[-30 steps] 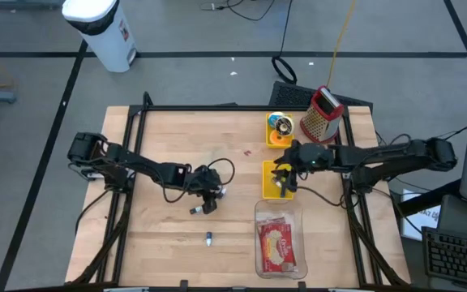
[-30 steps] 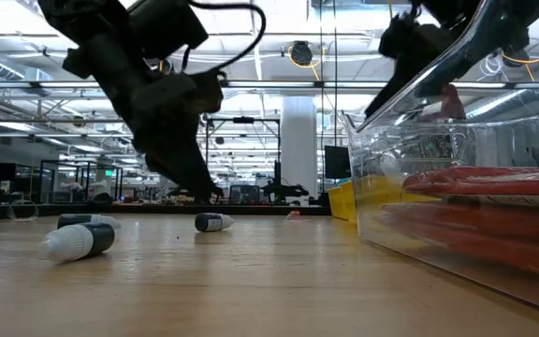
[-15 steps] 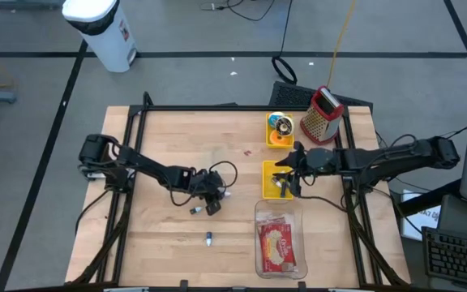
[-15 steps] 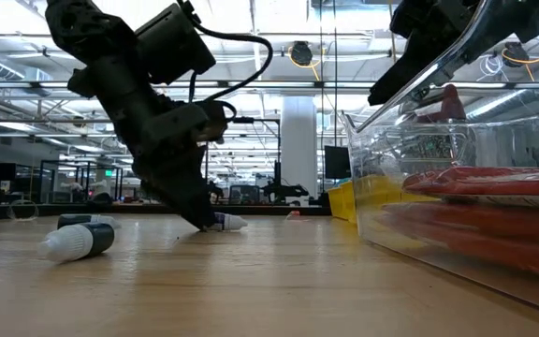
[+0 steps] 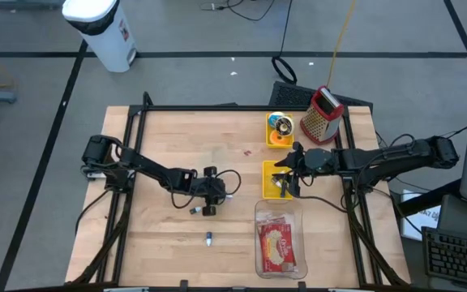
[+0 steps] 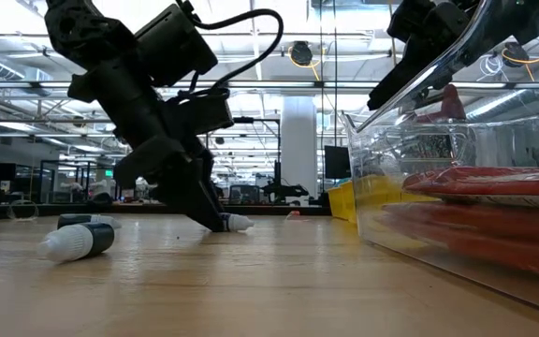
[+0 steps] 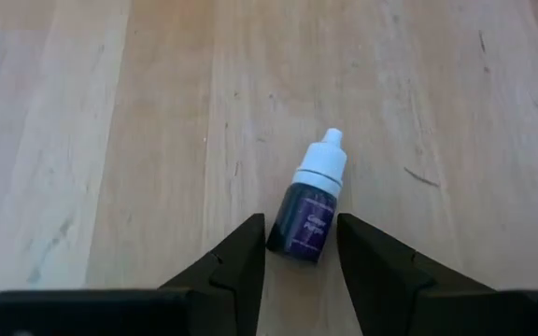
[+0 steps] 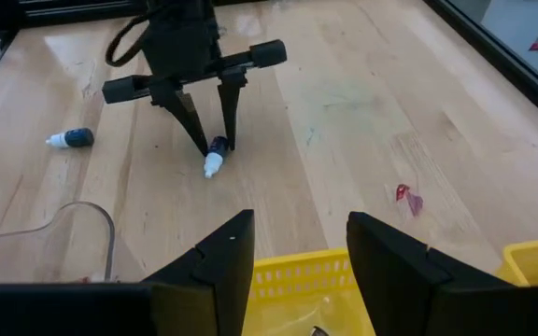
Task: Pick & Place Food Item
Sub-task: Put the purple food coloring bottle into the bottom yellow bin
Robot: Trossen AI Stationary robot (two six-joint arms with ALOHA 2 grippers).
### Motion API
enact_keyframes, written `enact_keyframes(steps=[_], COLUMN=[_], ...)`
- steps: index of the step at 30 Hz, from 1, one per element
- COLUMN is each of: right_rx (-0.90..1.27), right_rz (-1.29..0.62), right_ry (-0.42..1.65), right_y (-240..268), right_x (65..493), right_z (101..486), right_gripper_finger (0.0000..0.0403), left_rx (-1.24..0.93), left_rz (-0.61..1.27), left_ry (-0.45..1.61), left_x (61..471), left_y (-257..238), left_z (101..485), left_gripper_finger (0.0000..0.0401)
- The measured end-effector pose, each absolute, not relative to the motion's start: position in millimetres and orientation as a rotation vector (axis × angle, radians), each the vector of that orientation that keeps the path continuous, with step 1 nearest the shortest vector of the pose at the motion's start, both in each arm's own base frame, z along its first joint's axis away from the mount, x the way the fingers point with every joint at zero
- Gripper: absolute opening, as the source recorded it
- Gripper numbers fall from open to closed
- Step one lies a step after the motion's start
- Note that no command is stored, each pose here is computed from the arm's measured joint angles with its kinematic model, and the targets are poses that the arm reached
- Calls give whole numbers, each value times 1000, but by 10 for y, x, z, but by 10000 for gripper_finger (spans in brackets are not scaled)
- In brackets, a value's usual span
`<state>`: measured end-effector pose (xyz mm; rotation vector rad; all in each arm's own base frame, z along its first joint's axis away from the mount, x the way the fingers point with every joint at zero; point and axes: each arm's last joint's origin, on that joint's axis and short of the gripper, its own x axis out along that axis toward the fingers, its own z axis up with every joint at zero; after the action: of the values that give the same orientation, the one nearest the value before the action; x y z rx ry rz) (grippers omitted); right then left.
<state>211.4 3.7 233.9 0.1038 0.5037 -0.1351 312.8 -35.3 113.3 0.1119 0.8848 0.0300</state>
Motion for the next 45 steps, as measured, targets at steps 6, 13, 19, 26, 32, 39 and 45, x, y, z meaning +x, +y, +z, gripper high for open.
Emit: enact_keyframes(steps=[6,13,19,26,32,39,45], right_rx=[105,105,127,146,157,288,314], right_rz=[-135,-135,-137,-121,-115,-174,-184], right_ry=[504,503,467,266,116,6,29], right_y=[37,37,37,40,25,-60,-141], right_x=[2114,2114,2135,2216,2151,2180,2481], right_z=[2339,2339,2365,2295,1995,1855,1882], right_gripper_finger=[159,159,160,160,160,165,221], left_rx=[138,174,413,747,908,981,970], left_rz=[24,35,193,355,323,315,338], left_ry=[868,830,710,617,597,574,570], left_x=[3167,3197,3286,3460,3577,3630,3640], left_y=[-350,-348,-288,-251,-273,-257,-189], left_z=[1071,1085,1442,1853,2056,2163,2176], left_gripper_finger=[133,72,60,88,64,76,72])
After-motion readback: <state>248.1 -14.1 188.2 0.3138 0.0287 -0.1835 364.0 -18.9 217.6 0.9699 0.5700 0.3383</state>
